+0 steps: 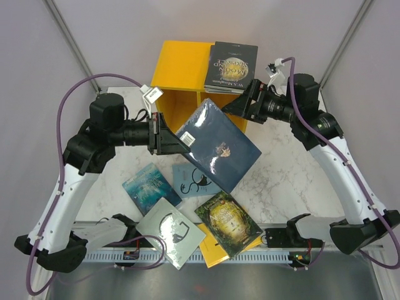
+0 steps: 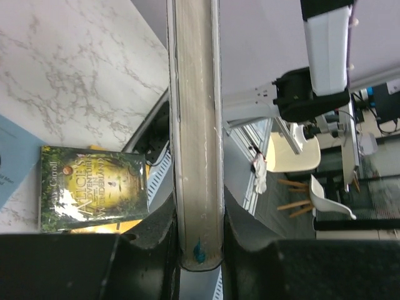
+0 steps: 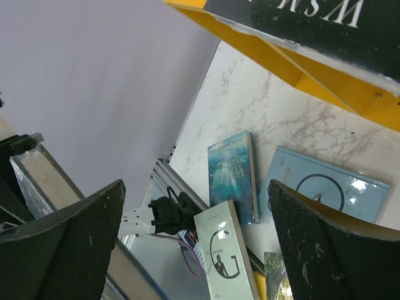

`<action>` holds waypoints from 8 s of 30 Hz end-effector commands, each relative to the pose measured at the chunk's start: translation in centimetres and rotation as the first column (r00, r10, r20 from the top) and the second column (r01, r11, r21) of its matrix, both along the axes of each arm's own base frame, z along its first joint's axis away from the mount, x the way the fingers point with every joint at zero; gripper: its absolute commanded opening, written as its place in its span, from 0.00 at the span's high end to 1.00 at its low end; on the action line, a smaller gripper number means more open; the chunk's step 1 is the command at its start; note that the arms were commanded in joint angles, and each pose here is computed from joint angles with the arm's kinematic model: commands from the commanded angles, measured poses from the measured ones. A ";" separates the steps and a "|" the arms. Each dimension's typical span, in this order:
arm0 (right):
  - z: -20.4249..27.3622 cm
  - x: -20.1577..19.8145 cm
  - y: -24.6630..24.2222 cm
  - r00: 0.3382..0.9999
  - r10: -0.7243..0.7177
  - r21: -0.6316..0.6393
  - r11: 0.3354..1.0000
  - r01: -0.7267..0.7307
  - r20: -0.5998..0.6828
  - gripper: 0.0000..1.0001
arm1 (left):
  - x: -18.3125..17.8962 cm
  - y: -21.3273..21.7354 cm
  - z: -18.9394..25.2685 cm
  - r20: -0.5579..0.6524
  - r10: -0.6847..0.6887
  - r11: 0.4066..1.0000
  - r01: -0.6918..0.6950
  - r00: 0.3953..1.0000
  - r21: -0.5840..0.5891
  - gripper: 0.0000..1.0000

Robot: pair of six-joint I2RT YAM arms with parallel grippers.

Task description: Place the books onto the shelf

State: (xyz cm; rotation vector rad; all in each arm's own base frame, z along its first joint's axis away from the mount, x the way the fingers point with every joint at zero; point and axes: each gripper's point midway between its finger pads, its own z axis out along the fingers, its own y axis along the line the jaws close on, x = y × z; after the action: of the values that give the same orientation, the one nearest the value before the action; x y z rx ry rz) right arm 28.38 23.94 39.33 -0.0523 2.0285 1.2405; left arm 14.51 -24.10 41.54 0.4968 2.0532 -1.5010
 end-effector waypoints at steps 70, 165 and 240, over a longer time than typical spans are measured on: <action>15.4 0.2 2.5 0.983 0.104 0.708 0.683 -0.180 0.150 1.00 | 11.6 4.6 3.8 -0.079 0.395 0.886 -0.402 0.915 -0.230 0.00; 9.8 9.0 -6.6 0.985 -0.114 0.413 0.909 0.053 0.126 0.40 | 30.1 21.6 1.2 0.254 0.901 0.286 -0.922 0.351 0.260 0.00; -29.9 -18.1 -4.0 0.690 0.035 -0.440 0.746 -0.499 -0.723 0.35 | -6.7 -5.0 -43.4 -0.699 -0.155 0.790 0.513 0.698 0.337 0.28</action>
State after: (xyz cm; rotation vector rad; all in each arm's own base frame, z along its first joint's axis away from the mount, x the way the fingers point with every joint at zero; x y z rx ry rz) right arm 9.99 19.96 9.47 -0.2498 3.1463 0.7558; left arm 10.04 -31.24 3.53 0.7109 2.9142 -1.6315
